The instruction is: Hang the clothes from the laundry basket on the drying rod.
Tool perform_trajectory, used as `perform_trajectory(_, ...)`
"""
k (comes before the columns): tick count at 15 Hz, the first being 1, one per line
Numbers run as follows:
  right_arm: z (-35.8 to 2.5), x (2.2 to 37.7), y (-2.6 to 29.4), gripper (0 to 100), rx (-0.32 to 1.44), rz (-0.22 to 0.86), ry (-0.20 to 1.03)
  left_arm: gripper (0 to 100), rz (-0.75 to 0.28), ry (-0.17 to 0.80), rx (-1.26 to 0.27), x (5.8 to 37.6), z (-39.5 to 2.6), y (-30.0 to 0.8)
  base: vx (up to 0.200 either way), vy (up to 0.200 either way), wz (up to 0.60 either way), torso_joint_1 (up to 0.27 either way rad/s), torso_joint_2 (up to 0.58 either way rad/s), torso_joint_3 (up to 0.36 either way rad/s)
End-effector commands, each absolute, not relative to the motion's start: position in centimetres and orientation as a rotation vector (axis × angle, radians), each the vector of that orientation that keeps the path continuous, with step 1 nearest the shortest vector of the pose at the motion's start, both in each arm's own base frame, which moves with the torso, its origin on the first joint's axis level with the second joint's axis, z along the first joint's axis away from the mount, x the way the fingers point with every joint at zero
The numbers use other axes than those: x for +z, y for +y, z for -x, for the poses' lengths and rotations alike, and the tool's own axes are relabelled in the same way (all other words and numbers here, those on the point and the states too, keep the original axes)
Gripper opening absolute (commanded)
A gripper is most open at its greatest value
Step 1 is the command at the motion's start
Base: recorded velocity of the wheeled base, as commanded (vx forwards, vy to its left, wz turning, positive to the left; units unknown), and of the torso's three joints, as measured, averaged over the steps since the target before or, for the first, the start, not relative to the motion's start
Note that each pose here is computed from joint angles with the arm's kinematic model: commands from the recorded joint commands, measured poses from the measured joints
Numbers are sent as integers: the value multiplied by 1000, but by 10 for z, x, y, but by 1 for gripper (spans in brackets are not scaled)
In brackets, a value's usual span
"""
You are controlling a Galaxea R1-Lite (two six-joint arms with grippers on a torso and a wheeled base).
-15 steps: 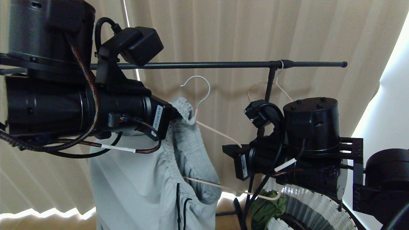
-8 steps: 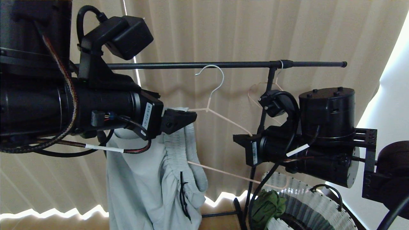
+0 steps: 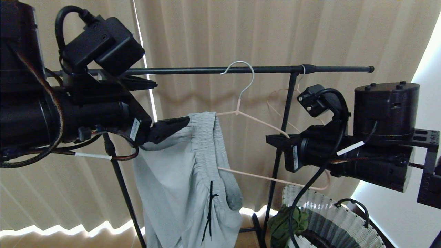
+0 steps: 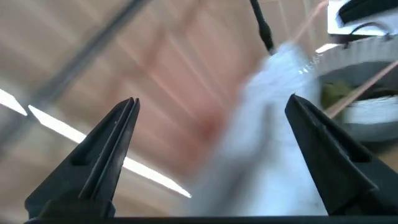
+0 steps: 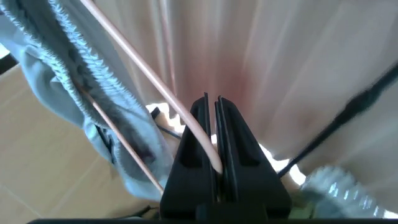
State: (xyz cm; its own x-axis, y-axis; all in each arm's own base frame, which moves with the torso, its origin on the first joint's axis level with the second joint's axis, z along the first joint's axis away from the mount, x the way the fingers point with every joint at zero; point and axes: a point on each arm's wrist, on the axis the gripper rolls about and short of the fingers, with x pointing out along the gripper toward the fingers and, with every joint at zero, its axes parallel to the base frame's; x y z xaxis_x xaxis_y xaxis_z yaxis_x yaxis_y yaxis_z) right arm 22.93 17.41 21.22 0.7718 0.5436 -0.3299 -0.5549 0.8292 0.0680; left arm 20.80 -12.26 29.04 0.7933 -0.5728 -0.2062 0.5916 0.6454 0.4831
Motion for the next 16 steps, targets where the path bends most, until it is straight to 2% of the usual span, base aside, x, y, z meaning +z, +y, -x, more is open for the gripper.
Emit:
perform_trajectory(1, -223, 221, 166, 0, 612, 47, 310, 100, -632, 11, -669, 278, -215, -106, 0, 0, 0, 0, 0, 0)
perform_trajectory(4, -221, 219, 165, 0, 622, 90, 302, 100, -705, -26, -725, 275, -217, -108, 0, 0, 0, 0, 0, 0)
perform_trajectory(7, -221, 221, 167, 0, 649, 103, 290, 100, -702, -43, -827, 271, -214, -122, 0, 0, 0, 0, 0, 0)
perform_trajectory(11, -216, 223, 169, 0, 670, 107, 279, 100, -705, -30, -845, 266, -217, -127, 0, 0, 0, 0, 0, 0)
perform_trajectory(13, -210, 227, 174, 0, 727, 93, 234, 100, -705, -12, -853, 262, -222, -130, 0, 0, 0, 0, 0, 0)
perform_trajectory(16, -207, 223, 176, 0, 756, 135, 191, 100, -704, -9, -855, 260, -224, -131, 0, 0, 0, 0, 0, 0)
